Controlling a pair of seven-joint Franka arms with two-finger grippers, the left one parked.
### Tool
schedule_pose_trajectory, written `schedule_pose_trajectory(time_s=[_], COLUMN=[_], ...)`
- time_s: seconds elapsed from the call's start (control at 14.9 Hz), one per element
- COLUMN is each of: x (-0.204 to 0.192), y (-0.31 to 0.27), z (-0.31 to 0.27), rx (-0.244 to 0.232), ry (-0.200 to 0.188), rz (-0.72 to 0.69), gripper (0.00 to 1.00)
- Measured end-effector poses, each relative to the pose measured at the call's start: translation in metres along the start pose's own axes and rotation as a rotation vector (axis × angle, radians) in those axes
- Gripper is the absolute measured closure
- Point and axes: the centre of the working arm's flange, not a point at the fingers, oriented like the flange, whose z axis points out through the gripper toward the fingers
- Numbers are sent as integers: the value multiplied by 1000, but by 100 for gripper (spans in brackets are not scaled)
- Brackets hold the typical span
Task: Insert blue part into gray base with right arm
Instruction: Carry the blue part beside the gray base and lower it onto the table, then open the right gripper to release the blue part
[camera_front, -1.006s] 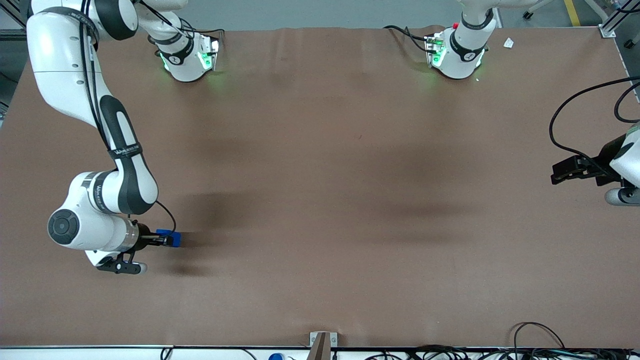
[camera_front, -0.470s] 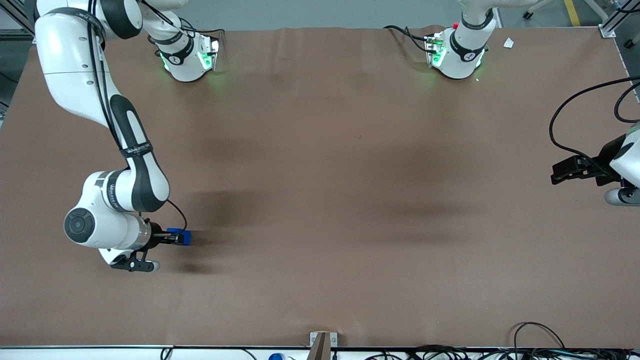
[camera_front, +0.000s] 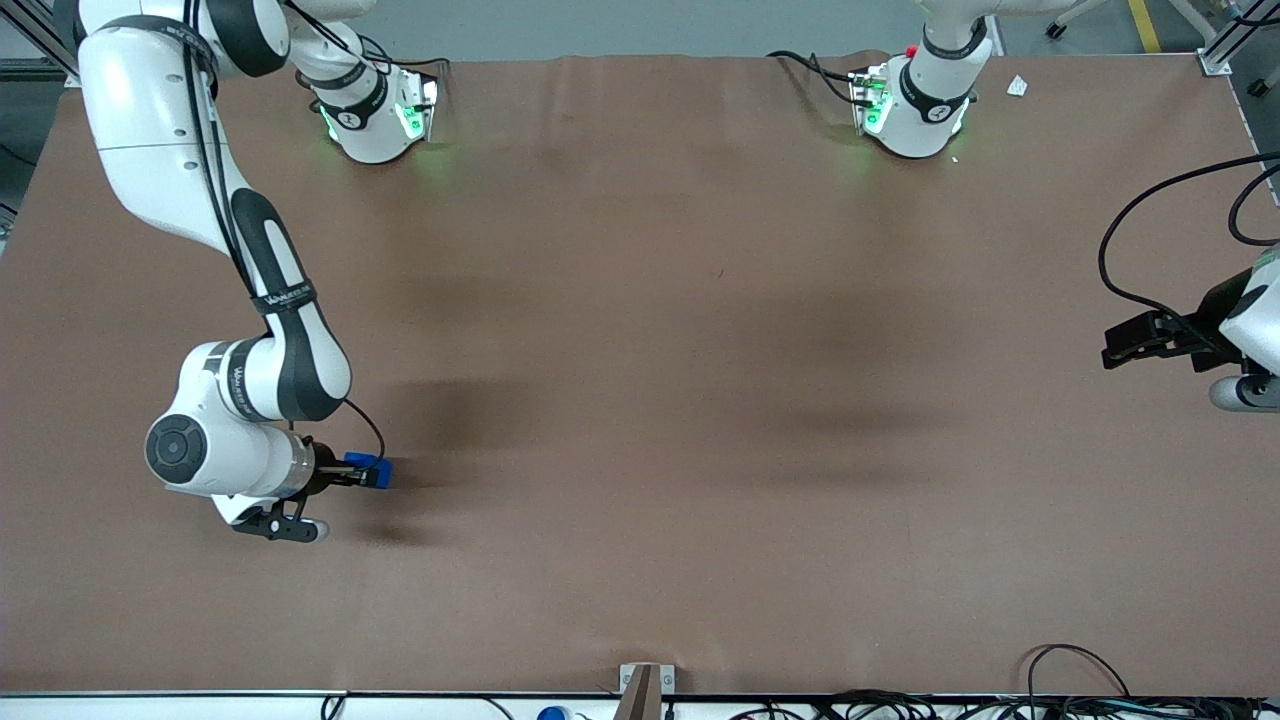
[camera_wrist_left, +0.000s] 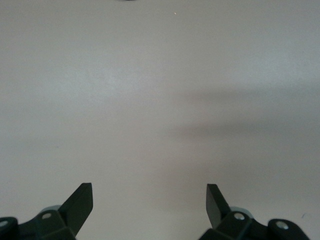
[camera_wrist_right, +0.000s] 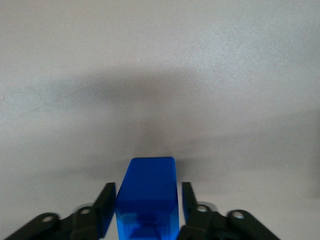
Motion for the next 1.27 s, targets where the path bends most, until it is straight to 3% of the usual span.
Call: schedule_pose_trajectory(time_s=[0.27,0.54,0.8,1.07,1.27], x=[1,3,12,15,-5], y=[0,3,7,21,27], z=[-1,-4,-27,-103,-180], rx=[1,1,10,29,39], ry=[9,23,71,153,161], rz=[11,17,26,24,24], gripper=[0,0,0,0,0])
